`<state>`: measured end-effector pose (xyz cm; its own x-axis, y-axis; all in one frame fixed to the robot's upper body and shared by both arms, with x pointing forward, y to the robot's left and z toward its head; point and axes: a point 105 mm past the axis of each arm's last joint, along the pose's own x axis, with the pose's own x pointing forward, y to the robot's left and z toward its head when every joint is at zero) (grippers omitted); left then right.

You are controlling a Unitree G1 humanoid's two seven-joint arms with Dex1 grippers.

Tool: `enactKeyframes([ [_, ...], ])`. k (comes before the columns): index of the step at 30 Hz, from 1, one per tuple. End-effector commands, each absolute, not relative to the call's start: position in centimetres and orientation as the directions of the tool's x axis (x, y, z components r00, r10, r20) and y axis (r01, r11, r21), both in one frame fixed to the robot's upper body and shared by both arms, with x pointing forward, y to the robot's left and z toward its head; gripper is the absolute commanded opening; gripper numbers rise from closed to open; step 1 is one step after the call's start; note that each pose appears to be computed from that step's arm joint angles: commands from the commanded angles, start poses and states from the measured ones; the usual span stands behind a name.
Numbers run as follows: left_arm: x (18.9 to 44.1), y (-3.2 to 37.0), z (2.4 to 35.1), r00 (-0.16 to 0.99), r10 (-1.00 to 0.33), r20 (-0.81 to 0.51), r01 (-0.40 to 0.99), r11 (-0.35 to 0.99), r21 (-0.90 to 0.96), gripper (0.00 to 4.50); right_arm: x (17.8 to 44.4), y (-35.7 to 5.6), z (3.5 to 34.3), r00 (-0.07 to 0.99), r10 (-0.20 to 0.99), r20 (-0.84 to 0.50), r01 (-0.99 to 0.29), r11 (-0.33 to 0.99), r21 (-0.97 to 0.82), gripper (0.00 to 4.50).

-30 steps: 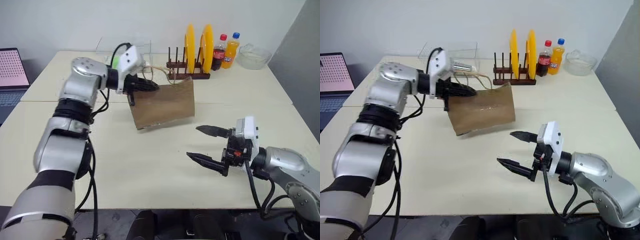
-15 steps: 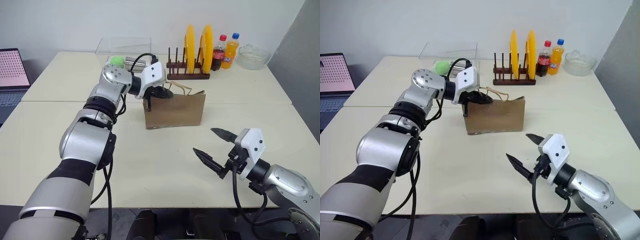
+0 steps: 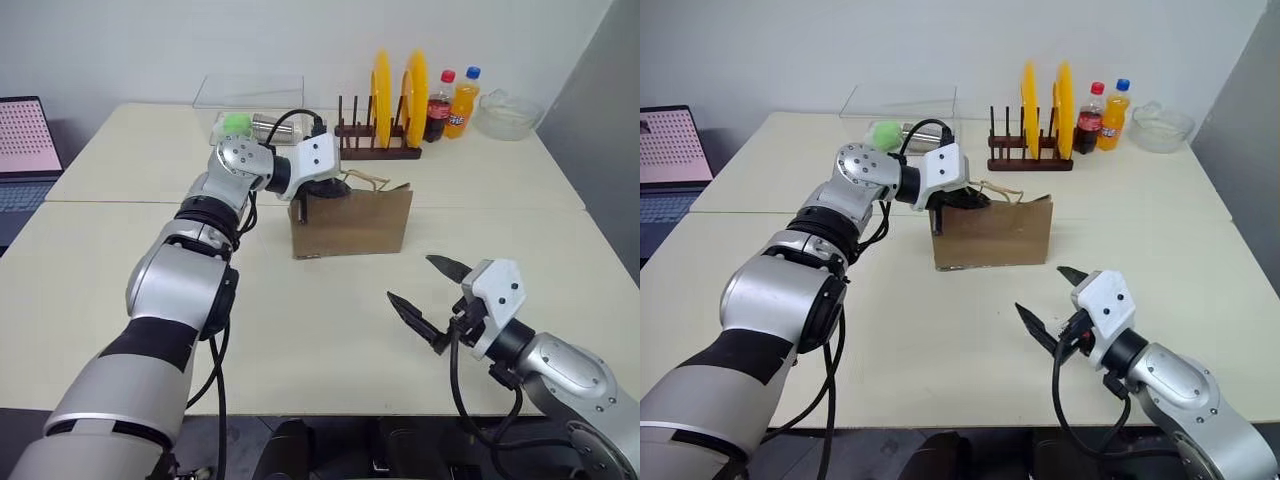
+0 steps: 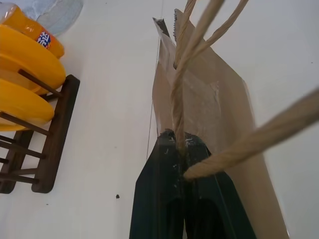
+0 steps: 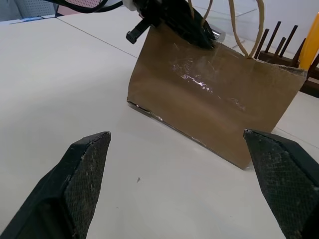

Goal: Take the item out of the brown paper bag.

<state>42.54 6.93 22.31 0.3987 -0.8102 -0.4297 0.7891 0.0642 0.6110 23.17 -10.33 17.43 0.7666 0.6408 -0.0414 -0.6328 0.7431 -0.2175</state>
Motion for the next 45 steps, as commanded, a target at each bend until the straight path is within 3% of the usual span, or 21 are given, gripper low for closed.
enactKeyframes([
  [1,42.6,5.8,25.0,0.418,-0.828,-0.374,0.729,0.06,0.682,0.03,22.6,-9.8,18.6,0.761,0.649,0.006,-0.628,0.738,-0.248,4.5],
  [11,42.7,5.6,24.5,0.429,-0.804,-0.412,0.716,0.025,0.697,0.03,22.6,-9.6,18.7,0.765,0.644,0.008,-0.623,0.742,-0.247,4.5],
  [14,42.6,5.9,24.2,0.425,-0.793,-0.436,0.721,0.005,0.693,0.64,22.7,-9.5,18.8,0.764,0.645,0.008,-0.623,0.741,-0.249,4.5],
  [22,42.3,7.7,24.6,0.416,-0.798,-0.436,0.723,-0.001,0.691,3.24,23.1,-9.5,19.0,0.764,0.645,0.0,-0.622,0.737,-0.264,4.5],
  [33,41.2,13.7,26.7,0.403,-0.864,-0.301,0.804,0.178,0.567,3.24,24.9,-9.9,19.8,0.753,0.658,-0.01,-0.632,0.719,-0.288,4.5],
  [38,38.9,16.1,26.7,0.387,-0.891,-0.236,0.812,0.208,0.545,3.24,27.2,-10.9,21.8,0.757,0.653,0.039,-0.61,0.726,-0.319,4.5],
  [41,35.2,16.5,25.5,0.407,-0.891,-0.2,0.809,0.251,0.531,3.28,29.6,-12.1,23.1,0.77,0.635,0.053,-0.578,0.731,-0.362,3.91],
  [45,29.0,15.3,22.5,0.472,-0.873,-0.119,0.825,0.391,0.408,3.28,33.7,-13.0,25.0,0.767,0.641,0.033,-0.561,0.695,-0.45,2.47],
])
